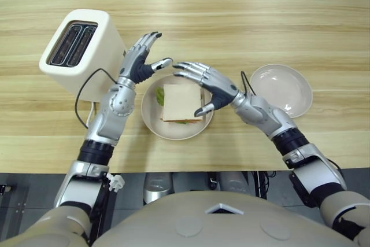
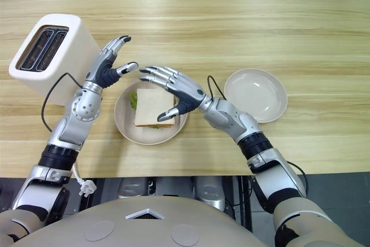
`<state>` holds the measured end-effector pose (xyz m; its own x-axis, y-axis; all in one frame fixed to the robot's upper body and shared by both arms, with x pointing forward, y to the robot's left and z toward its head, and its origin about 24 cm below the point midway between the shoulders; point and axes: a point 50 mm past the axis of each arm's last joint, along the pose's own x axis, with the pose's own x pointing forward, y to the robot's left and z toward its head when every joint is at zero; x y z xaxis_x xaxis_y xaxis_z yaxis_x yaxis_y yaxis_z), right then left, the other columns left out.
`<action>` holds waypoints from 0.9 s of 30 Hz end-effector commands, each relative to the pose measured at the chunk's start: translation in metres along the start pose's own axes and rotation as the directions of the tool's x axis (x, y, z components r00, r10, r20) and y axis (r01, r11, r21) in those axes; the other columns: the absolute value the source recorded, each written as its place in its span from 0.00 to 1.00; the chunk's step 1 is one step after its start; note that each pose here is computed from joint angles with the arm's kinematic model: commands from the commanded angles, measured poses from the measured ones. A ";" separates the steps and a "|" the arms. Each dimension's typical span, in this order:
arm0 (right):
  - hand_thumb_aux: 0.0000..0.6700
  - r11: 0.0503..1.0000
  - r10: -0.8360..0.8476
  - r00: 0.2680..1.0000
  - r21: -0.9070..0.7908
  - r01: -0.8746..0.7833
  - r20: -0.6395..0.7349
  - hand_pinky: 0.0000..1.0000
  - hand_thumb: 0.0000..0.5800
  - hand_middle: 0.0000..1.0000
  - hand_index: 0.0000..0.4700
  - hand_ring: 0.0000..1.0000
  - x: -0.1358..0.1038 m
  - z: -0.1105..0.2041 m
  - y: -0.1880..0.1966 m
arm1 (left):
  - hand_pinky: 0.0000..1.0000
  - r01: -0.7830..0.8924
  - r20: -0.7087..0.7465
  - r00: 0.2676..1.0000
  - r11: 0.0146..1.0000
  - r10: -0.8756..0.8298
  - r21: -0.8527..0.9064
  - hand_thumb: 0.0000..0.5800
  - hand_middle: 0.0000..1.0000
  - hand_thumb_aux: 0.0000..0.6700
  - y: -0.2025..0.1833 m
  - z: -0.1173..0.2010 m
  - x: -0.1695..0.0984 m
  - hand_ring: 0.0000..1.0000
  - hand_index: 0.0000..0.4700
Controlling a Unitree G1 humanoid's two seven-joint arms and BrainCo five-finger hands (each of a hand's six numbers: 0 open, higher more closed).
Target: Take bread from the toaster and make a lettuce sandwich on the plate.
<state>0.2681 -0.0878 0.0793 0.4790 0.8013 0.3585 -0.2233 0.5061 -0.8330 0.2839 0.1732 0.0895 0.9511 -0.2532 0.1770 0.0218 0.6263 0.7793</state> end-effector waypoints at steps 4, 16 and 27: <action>1.00 0.919 -0.108 0.991 0.373 0.130 -0.081 1.00 1.00 1.00 0.98 1.00 -0.019 -0.001 -0.016 | 1.00 0.124 0.218 0.974 0.958 -0.067 -0.257 1.00 1.00 1.00 0.015 0.038 -0.029 1.00 0.98; 1.00 0.609 0.562 0.827 0.658 -0.443 0.036 1.00 1.00 1.00 0.98 1.00 -0.084 0.018 0.023 | 1.00 0.678 0.158 0.711 0.609 -0.685 -0.412 1.00 1.00 1.00 -0.013 -0.011 -0.122 1.00 0.98; 1.00 0.612 0.772 0.623 0.419 -0.671 -0.129 1.00 1.00 1.00 0.98 1.00 -0.089 -0.003 0.055 | 1.00 0.817 -0.105 0.568 0.575 -0.816 -0.048 1.00 1.00 1.00 -0.050 -0.035 -0.116 1.00 0.98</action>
<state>0.2105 -0.1340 0.0045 0.2137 0.8750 -0.4344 -0.8519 -0.0507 -0.5213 0.1855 0.1974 0.0229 0.5802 -0.6268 -0.5201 0.7886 0.2726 0.5512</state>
